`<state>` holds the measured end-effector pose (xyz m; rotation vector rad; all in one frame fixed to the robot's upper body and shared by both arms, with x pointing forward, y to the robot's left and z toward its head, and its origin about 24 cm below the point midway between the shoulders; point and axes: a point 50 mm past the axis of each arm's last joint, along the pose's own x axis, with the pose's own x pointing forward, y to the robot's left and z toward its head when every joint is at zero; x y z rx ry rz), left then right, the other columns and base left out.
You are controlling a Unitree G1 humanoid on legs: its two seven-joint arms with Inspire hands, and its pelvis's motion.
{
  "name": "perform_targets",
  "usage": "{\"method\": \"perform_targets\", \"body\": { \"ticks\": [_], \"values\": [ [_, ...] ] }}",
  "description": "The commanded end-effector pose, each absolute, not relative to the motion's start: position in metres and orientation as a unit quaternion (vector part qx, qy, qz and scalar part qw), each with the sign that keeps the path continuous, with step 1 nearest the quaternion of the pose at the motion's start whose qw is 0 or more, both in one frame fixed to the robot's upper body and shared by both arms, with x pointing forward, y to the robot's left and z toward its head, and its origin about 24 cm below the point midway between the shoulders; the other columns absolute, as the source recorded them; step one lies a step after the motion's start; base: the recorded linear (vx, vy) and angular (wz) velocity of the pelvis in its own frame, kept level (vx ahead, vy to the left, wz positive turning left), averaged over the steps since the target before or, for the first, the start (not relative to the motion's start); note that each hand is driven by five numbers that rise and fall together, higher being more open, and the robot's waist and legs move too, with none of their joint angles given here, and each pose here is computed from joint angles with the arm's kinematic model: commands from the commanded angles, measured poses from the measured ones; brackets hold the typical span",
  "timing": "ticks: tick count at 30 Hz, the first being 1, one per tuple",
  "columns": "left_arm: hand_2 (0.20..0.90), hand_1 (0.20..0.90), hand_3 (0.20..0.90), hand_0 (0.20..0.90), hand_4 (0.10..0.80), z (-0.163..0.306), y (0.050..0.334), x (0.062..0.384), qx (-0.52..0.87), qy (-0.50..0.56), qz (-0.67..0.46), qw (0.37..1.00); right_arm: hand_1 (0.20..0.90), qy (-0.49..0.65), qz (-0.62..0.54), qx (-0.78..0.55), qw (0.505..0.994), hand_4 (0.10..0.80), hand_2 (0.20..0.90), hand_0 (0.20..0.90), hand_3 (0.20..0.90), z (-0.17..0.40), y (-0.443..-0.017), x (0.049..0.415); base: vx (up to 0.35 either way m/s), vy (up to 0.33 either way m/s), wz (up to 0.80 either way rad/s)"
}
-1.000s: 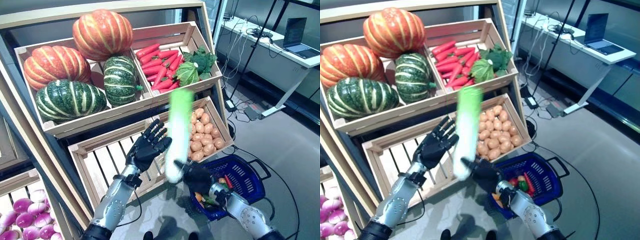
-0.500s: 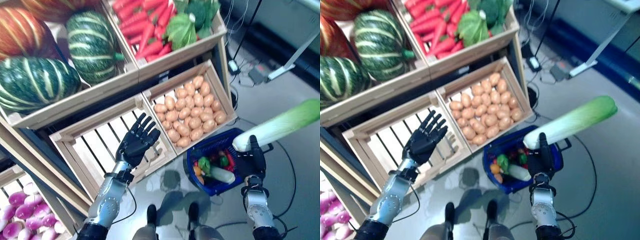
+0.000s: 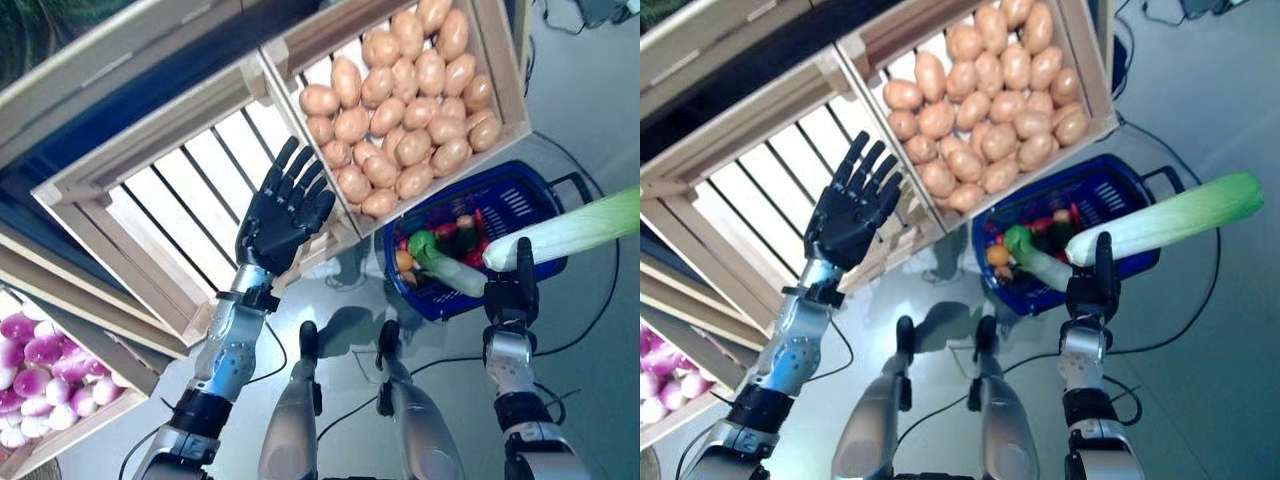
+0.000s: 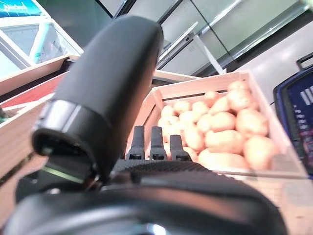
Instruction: Put vegetables into the basket
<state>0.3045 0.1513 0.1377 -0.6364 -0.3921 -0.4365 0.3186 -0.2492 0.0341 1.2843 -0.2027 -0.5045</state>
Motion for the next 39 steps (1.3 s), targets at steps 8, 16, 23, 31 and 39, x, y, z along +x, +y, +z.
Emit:
{"method": "perform_targets", "body": {
  "ticks": [8,16,23,31,39],
  "values": [
    [0.9,0.9,0.9,0.9,0.8,0.215,0.144,0.281,-0.261,-0.364,-0.331,0.831,0.3,-0.194,-0.154,0.488,0.837,0.4,0.3,0.3,0.3,0.115,-0.3,0.337,-0.038,-0.031,0.16],
    [0.9,0.9,0.9,0.9,0.8,0.236,0.165,0.281,-0.209,-0.41,-0.297,0.837,0.3,-0.155,-0.142,0.457,0.864,0.4,0.3,0.3,0.3,0.132,-0.31,0.348,0.002,-0.007,0.08],
    [0.9,0.9,0.9,0.9,0.8,0.247,0.176,0.277,-0.172,-0.424,-0.264,0.849,0.3,-0.084,-0.149,0.422,0.89,0.4,0.3,0.3,0.3,0.136,-0.308,0.354,0.042,-0.016,0.06],
    [0.9,0.9,0.9,0.9,0.8,0.255,0.18,0.274,-0.181,-0.438,-0.257,0.842,0.3,-0.035,-0.187,0.437,0.879,0.4,0.3,0.3,0.3,0.147,-0.306,0.362,0.015,-0.011,0.0],
    [0.9,0.9,0.9,0.9,0.8,0.259,0.173,0.271,-0.191,-0.447,-0.263,0.834,0.9,-0.023,-0.161,0.509,0.845,0.8,0.9,0.9,0.9,0.153,-0.288,0.372,-0.003,-0.003,0.04]
  ]
}}
